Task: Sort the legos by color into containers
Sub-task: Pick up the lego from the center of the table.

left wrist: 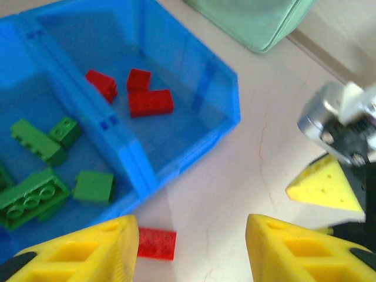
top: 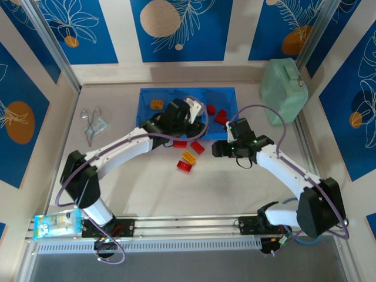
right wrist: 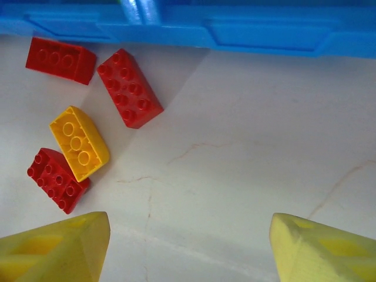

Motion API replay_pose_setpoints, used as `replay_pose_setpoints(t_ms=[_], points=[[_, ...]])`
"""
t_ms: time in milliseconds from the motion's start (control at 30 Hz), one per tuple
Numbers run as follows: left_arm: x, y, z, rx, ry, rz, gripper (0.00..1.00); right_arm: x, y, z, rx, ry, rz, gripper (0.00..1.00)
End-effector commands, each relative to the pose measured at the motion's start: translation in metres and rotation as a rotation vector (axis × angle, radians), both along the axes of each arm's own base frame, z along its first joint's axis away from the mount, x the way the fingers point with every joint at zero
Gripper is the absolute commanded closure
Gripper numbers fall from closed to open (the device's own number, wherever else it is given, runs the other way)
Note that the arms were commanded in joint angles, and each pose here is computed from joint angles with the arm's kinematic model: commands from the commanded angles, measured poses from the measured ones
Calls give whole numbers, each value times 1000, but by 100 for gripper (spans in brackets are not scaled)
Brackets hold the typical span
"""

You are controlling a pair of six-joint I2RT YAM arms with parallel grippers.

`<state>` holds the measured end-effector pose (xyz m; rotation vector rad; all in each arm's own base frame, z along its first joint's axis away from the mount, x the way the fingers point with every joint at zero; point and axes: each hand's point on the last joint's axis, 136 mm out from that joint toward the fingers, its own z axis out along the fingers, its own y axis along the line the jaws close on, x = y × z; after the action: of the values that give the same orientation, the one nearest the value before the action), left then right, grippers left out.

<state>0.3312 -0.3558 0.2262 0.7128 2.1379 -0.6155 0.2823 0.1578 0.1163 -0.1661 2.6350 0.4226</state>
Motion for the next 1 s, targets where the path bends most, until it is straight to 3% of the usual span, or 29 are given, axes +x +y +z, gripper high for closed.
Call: replay_pose_setpoints(t_ms=[0,467,967], points=[[-8,23,-18,15,5,71,49,10,20,2,-15,-12,67,28],[-60,104,-102,82,127,244,48,40,62,-41,-233,78,167,32],[-95,137,-149,60,230,315,49,57,89,-80,-324,136,214,37]])
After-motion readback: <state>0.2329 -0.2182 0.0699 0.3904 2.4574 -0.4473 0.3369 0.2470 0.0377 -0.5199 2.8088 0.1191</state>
